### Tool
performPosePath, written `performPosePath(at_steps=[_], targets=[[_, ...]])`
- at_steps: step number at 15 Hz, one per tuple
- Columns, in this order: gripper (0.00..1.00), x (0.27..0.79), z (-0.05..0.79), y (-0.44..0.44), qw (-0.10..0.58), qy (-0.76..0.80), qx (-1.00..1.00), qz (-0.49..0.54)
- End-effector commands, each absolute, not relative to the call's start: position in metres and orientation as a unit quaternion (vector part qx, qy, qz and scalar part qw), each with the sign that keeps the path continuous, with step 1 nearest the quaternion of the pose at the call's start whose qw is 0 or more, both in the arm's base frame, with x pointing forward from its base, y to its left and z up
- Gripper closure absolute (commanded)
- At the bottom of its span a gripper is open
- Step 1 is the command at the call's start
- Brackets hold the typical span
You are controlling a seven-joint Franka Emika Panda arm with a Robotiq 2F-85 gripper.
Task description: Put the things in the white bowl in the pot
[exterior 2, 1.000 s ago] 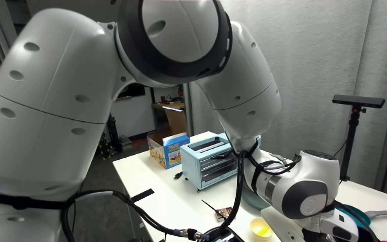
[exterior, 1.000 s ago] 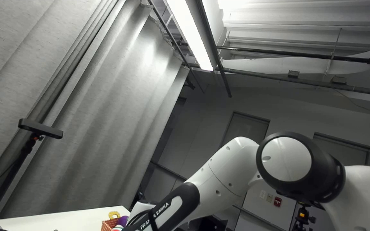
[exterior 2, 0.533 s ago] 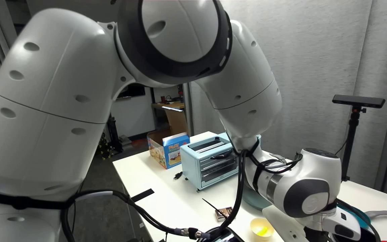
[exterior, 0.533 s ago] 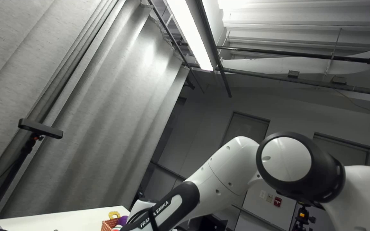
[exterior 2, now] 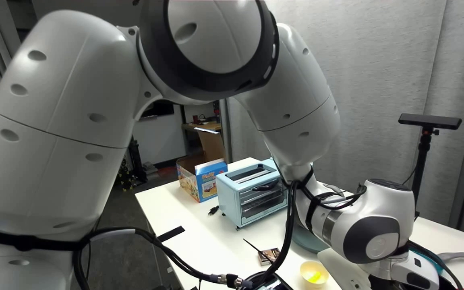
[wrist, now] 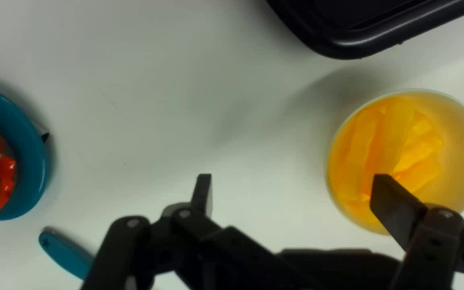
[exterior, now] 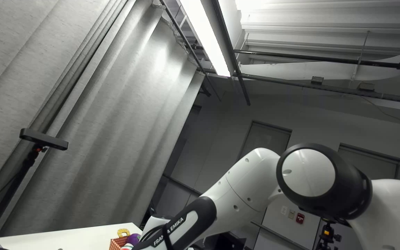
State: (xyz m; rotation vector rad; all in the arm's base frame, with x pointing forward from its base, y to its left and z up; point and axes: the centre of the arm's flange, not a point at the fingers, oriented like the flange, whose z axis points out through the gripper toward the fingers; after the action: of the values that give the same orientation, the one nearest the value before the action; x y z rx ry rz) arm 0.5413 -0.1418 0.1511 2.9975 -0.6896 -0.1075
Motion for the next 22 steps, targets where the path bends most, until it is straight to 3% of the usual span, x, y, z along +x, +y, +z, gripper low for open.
performPosePath(at_steps=[1,19,20,21,22], targets=[[0.0,0.54,0.151,-0.148,0.039,-0.231,0.972,-0.027],[0.0,0.545,0.131,-0.122,0.034,-0.208,0.977,-0.043],[0.07,0.548,0.132,-0.12,0.031,-0.206,0.977,-0.042],[0.26,0.55,0.133,-0.117,0.03,-0.204,0.978,-0.04],[0.35,0.552,0.134,-0.115,0.028,-0.202,0.978,-0.038]])
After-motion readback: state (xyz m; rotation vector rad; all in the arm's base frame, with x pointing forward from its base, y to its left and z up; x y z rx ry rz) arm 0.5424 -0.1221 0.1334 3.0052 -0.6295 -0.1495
